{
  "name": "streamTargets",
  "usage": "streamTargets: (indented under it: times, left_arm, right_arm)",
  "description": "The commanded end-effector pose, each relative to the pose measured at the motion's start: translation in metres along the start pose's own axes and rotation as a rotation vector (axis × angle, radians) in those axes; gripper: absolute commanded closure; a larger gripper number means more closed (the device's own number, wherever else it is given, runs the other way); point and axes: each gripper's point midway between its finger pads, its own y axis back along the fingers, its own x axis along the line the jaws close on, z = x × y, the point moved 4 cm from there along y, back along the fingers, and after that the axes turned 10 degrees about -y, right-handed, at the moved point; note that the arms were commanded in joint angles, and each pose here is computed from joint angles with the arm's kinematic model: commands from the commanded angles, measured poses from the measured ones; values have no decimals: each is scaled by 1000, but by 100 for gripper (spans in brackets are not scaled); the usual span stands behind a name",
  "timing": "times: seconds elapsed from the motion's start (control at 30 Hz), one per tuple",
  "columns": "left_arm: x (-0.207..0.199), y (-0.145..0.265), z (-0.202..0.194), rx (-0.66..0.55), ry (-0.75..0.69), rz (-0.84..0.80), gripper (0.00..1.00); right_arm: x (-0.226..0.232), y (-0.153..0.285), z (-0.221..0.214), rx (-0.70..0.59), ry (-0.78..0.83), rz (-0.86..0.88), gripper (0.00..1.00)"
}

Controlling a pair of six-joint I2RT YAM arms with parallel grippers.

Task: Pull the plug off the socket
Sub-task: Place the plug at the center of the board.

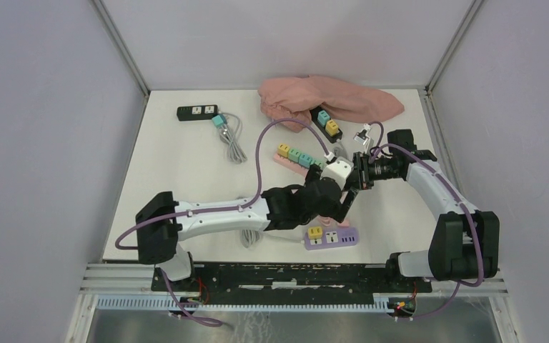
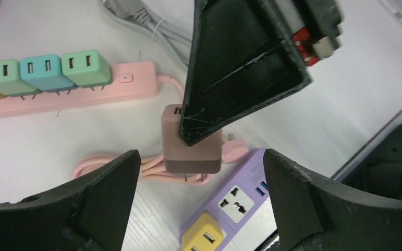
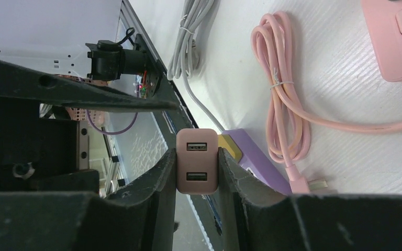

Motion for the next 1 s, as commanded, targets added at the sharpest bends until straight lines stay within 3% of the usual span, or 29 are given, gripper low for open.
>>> streamTargets:
  times: [0.0,0.37,0.57,0.6,0.7,0.77,0.87,0.97]
  left_arm:
    - [13,-3,5,30,-18,130,7]
    - [7,-29,-1,41,-69,155,20]
    - [4,-34,3,26,-81,140,42]
    - [3,-35,2,28,-82,128,49]
    - [3,-35,1,35,-76,113,83]
    - [5,-34,0,39,-75,116,96]
    - [15,-30,-6,37,-58,131,97]
    - [35,-20,-11,18,-7,143,97]
  right_arm:
    - [14,5,11,-18,38,39,94]
    - [14,4,10,-11,34,49,94]
    - [13,4,9,-6,25,48,92]
    - [13,4,8,-5,26,49,89]
    - [13,4,8,-3,31,51,76]
    - [14,5,7,-3,42,54,62]
    - [19,8,8,1,90,52,39]
    - [22,14,9,-5,154,35,27]
